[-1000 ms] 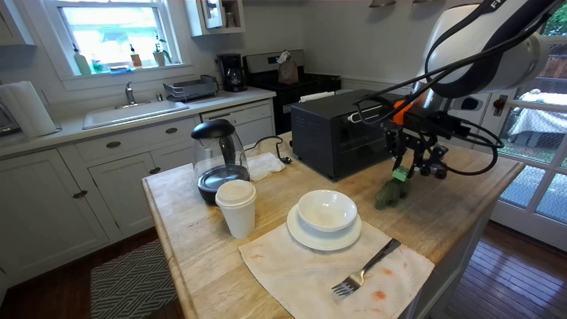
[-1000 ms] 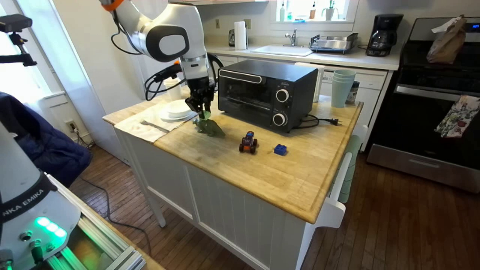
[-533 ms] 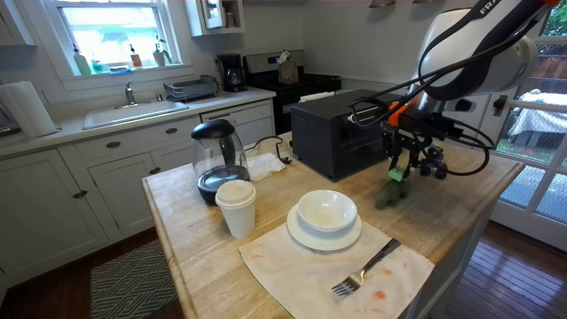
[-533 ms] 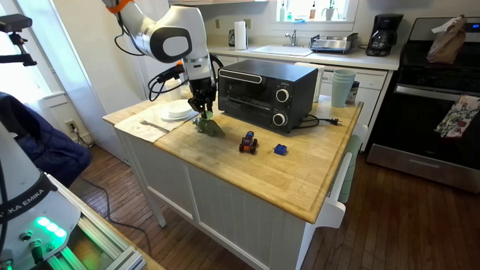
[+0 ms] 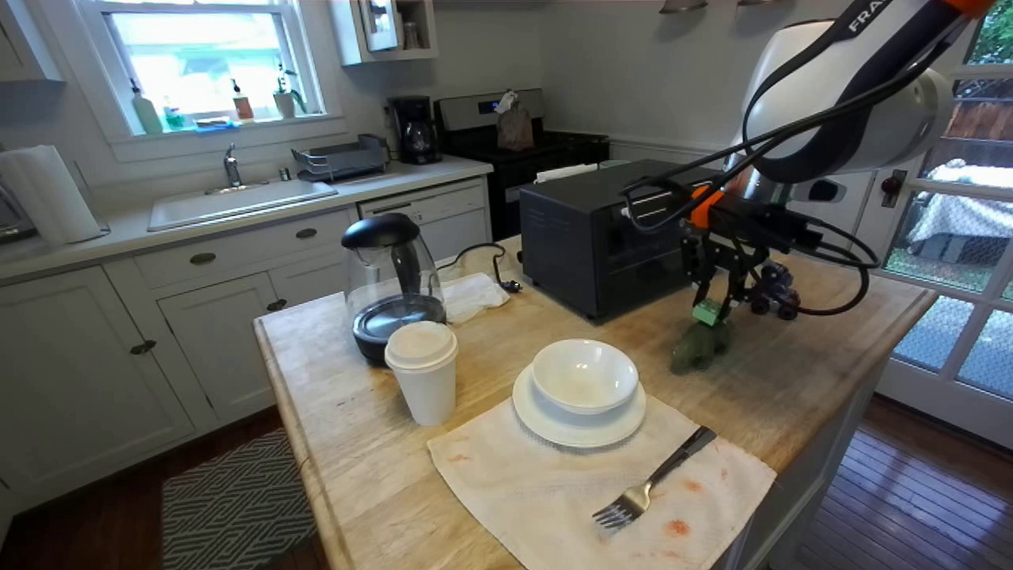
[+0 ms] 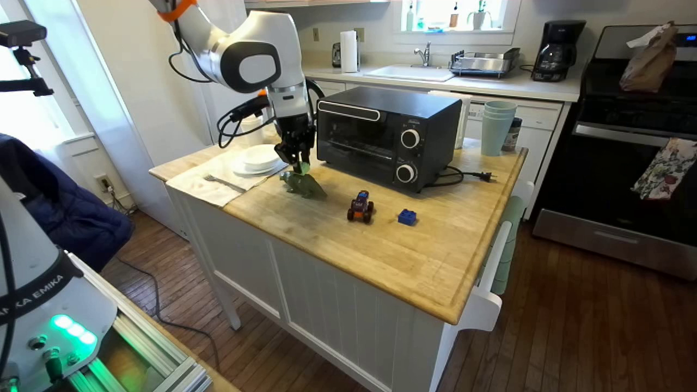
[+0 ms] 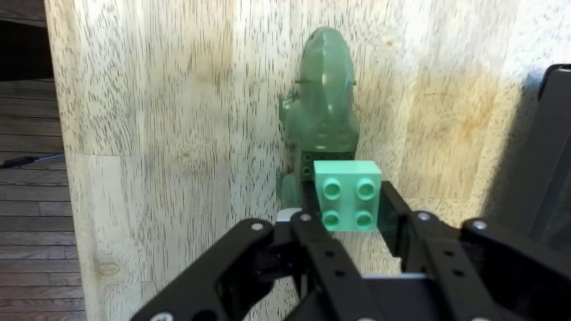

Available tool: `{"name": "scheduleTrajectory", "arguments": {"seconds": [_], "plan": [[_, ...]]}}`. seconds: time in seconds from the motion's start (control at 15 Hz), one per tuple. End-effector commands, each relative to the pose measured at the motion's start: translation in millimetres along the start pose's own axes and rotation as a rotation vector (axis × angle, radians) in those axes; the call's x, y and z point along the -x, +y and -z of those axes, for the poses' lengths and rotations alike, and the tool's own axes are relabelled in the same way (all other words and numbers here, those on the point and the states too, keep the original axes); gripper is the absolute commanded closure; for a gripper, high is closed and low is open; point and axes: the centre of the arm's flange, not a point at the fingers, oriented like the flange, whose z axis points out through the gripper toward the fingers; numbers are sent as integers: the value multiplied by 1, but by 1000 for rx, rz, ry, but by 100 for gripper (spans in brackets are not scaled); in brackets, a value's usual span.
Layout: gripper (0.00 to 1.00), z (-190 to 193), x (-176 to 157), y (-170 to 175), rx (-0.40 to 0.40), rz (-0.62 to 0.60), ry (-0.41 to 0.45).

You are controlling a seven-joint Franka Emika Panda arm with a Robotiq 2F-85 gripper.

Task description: Lift the green building block and put it on the dinosaur toy

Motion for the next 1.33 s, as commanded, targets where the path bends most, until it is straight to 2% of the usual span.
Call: {"name": "scheduleTrajectory", "arguments": {"seconds": [0.0,1.27], "plan": [[89,-2,1,-6,-6,-7,-4],[89,-5,1,-4,27,-13,-14]]}}
